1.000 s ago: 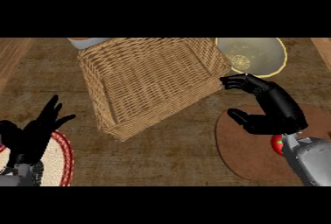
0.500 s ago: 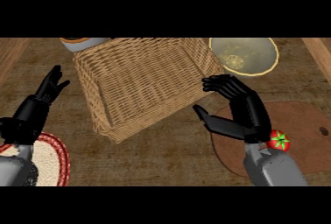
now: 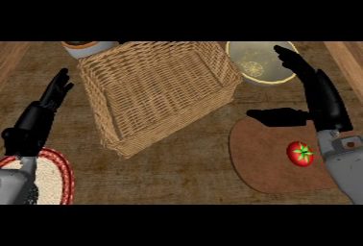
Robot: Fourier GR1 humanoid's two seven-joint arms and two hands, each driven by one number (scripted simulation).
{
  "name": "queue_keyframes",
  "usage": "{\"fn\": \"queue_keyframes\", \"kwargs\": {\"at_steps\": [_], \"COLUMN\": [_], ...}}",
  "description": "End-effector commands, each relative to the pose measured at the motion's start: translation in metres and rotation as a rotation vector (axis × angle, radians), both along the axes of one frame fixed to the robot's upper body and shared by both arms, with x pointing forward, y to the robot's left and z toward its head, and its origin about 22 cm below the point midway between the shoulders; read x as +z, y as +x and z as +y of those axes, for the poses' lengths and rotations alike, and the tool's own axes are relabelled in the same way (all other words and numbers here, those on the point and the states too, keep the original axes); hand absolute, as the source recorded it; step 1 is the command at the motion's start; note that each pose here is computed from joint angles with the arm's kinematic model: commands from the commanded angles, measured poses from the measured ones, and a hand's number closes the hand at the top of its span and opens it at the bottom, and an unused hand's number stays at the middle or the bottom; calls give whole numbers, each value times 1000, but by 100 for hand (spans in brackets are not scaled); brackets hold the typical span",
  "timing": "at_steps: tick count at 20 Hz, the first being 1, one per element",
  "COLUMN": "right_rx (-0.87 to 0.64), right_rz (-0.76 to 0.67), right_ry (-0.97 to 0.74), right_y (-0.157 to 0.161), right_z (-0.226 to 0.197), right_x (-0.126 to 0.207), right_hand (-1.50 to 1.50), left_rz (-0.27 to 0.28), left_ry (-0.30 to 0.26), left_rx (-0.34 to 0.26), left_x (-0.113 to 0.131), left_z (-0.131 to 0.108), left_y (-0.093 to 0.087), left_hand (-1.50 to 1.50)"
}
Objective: Pick the tomato from the cutting board and place it in the basket
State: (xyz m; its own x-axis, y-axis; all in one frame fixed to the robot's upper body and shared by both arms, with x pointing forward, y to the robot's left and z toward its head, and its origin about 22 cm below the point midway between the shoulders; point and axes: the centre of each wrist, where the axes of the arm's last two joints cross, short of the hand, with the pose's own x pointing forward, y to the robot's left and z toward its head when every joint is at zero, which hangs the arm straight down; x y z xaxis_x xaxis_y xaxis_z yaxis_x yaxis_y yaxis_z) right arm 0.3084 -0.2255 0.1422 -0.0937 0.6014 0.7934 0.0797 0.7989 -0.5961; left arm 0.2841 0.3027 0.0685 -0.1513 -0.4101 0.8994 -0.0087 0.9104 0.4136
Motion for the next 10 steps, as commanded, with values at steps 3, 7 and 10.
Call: {"fn": "queue_keyframes", "kwargs": {"at_steps": [3,7,10], "right_rx": [40,159,207], "right_rz": [307,498,590], "right_ry": [-528,-637,-642], "right_y": [-2,-7,-1], "right_z": [-21,-34,-30], "right_x": [41,84,116], "right_hand": [-150,-150,-150], "left_rz": [-2,-6,-10], "left_ry": [5,-3,-6], "left_rx": [-4,-7,-36], "left_x": [1,6,12], "left_z": [-4,0,-10], "left_y": [2,2,4], "left_hand": [0,0,0]}}
